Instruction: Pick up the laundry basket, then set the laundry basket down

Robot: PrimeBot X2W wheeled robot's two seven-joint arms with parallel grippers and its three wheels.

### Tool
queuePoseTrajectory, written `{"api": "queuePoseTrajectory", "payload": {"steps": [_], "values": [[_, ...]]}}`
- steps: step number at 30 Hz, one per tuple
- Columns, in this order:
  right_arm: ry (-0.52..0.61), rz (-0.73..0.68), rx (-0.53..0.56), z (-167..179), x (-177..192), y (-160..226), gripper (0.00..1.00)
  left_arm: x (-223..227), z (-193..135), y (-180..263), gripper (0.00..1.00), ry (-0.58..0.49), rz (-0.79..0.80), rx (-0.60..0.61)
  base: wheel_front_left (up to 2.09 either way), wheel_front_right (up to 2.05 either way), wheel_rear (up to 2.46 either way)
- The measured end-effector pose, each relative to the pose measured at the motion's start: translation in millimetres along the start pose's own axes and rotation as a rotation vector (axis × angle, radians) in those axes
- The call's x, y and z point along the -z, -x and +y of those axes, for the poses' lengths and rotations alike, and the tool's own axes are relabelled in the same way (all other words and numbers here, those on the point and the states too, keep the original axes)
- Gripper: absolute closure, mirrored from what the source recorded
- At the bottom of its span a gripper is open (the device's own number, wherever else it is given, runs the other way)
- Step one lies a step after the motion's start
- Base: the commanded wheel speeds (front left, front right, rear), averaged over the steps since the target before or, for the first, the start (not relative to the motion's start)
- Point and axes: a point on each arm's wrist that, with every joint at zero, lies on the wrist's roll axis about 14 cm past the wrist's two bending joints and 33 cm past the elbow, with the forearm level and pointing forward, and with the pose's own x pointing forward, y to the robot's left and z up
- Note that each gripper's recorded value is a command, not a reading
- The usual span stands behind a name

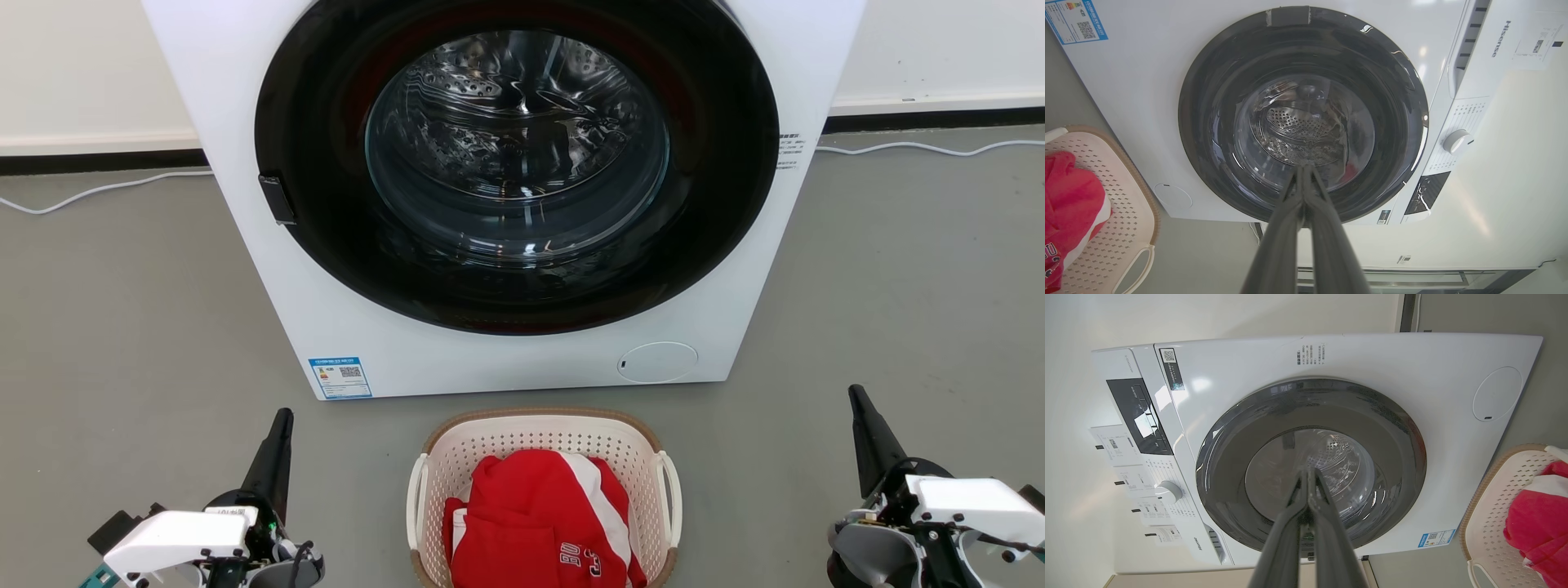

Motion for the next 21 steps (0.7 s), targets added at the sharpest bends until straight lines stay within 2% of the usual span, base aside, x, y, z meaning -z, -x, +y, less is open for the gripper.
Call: {"api": "queuePoseTrajectory", "payload": {"steps": [21], "values": [[0.000,0.000,0.000,0.0,0.0,0.0,1.00,0.0,-0.1,0.0,1.00,0.000,0.000,0.000,0.00,0.00,0.00]]}}
